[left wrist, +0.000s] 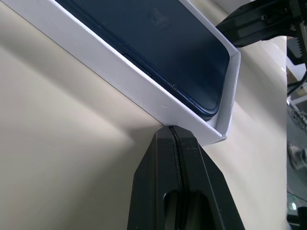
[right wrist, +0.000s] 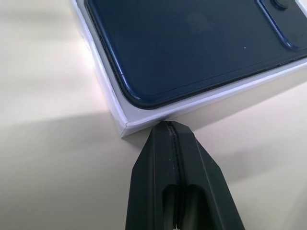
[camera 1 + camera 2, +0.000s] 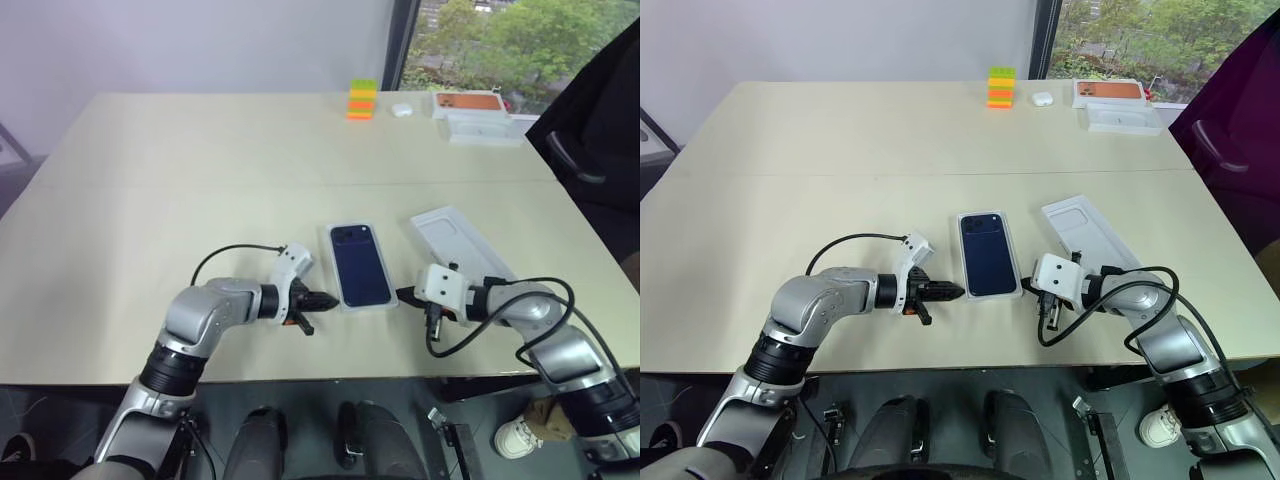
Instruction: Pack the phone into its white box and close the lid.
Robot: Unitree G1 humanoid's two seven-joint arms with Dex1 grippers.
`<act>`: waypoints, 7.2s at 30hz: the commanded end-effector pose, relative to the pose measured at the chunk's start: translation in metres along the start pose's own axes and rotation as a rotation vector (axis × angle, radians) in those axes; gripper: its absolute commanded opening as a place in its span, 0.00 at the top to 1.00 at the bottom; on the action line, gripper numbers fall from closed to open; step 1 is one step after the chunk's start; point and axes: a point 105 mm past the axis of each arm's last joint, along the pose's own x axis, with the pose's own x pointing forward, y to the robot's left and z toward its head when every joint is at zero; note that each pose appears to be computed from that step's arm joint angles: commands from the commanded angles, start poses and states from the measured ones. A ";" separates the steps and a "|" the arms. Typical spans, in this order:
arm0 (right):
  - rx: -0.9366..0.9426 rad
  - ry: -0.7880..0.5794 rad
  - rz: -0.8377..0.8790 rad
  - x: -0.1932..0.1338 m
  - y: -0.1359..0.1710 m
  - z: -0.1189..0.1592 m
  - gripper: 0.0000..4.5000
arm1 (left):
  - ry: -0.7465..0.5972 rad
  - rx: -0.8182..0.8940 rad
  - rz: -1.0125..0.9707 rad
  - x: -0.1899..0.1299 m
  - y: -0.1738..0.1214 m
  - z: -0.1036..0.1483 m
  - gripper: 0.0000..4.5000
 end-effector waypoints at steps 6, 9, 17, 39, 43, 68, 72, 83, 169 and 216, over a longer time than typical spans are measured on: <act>-0.041 -0.057 0.046 -0.001 0.010 0.017 1.00 | -0.009 0.017 -0.067 0.003 -0.019 0.003 1.00; 0.044 -0.147 0.068 -0.003 0.012 0.036 1.00 | -0.023 0.025 -0.035 0.000 -0.011 0.006 1.00; -0.017 -0.080 -0.012 -0.006 -0.008 0.025 1.00 | -0.024 0.053 -0.022 -0.014 0.002 0.012 1.00; 0.238 -0.157 -0.207 -0.038 -0.075 0.049 0.39 | -0.249 0.118 -0.014 -0.067 0.011 0.061 0.38; 0.268 -0.120 -0.216 -0.039 -0.075 0.053 0.01 | -0.258 0.164 -0.029 -0.079 0.015 0.064 0.02; 0.639 0.412 -0.342 -0.047 -0.067 0.013 0.01 | -0.284 0.272 0.017 -0.091 0.031 0.057 0.02; 0.671 0.529 -0.352 -0.055 -0.070 0.000 0.01 | -0.290 0.280 0.024 -0.092 0.031 0.057 0.02; 0.744 0.517 -0.352 -0.040 -0.078 0.011 0.01 | -0.365 0.571 -0.029 -0.124 0.009 0.060 0.02; 1.537 -0.650 0.618 0.051 0.009 0.178 1.00 | -0.440 0.489 0.178 -0.174 0.019 0.071 0.00; 1.408 -0.484 0.166 0.047 -0.056 0.112 0.13 | -0.421 0.382 0.087 -0.066 0.028 0.034 1.00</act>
